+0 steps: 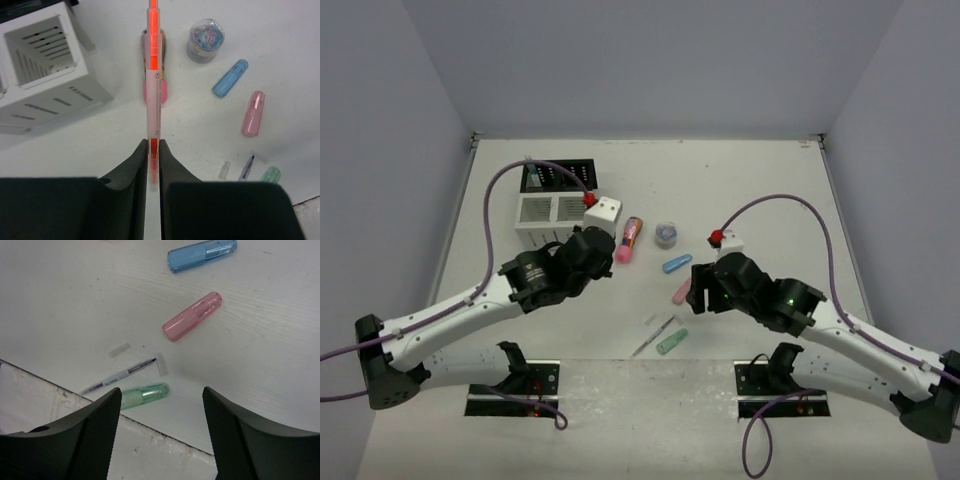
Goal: Sort the stationery into containers
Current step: Pick up the pen from the center of the board, then pick up the pen cap from the center of the board.
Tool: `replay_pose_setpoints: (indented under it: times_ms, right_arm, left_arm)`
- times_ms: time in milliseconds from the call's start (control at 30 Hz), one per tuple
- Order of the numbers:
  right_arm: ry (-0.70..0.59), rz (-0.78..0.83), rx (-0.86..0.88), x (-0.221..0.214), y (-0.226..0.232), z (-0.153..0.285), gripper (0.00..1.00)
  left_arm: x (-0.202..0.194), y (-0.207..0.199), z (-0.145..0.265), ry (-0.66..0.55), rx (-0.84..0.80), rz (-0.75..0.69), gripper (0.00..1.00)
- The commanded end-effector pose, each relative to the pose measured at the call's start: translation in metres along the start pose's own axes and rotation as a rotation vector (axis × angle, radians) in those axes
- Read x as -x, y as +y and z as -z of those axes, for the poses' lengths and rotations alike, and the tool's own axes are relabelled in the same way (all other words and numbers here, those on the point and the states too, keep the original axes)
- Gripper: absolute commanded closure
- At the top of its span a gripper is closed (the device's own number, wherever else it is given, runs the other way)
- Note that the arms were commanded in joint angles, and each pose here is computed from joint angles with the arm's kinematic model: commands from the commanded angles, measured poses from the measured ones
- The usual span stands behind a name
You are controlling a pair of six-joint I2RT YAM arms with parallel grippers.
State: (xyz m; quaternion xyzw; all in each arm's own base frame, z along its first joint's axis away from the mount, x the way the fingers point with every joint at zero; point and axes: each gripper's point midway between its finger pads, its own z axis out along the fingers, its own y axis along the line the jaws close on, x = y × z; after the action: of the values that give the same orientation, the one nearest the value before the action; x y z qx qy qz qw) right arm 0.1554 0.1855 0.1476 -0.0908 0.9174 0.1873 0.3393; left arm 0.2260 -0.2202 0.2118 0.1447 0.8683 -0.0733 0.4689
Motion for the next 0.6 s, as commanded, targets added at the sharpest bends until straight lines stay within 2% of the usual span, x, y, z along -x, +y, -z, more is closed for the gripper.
replay_pose_setpoints:
  times_ms: [0, 133, 300, 433, 567]
  right_arm:
    - [0.056, 0.016, 0.057, 0.006, 0.030, -0.027, 0.35]
    - [0.110, 0.069, 0.049, 0.005, 0.040, -0.045, 0.38]
    - [0.139, 0.310, 0.142, 0.008, 0.058, -0.050, 0.38]
    - [0.074, 0.882, 0.295, -0.005, 0.071, -0.052, 0.27]
    - [-0.017, 1.239, 0.419, -0.009, 0.074, -0.059, 0.20]
  left_arm:
    - [0.006, 0.040, 0.025, -0.037, 0.103, 0.001, 1.00]
    - [0.006, 0.052, 0.041, -0.079, 0.079, 0.007, 1.00]
    - [-0.008, 0.059, 0.049, -0.112, 0.033, 0.009, 1.00]
    - [-0.013, 0.055, 0.049, -0.166, -0.025, 0.033, 1.00]
    - [-0.019, 0.048, 0.045, -0.167, -0.065, 0.040, 1.00]
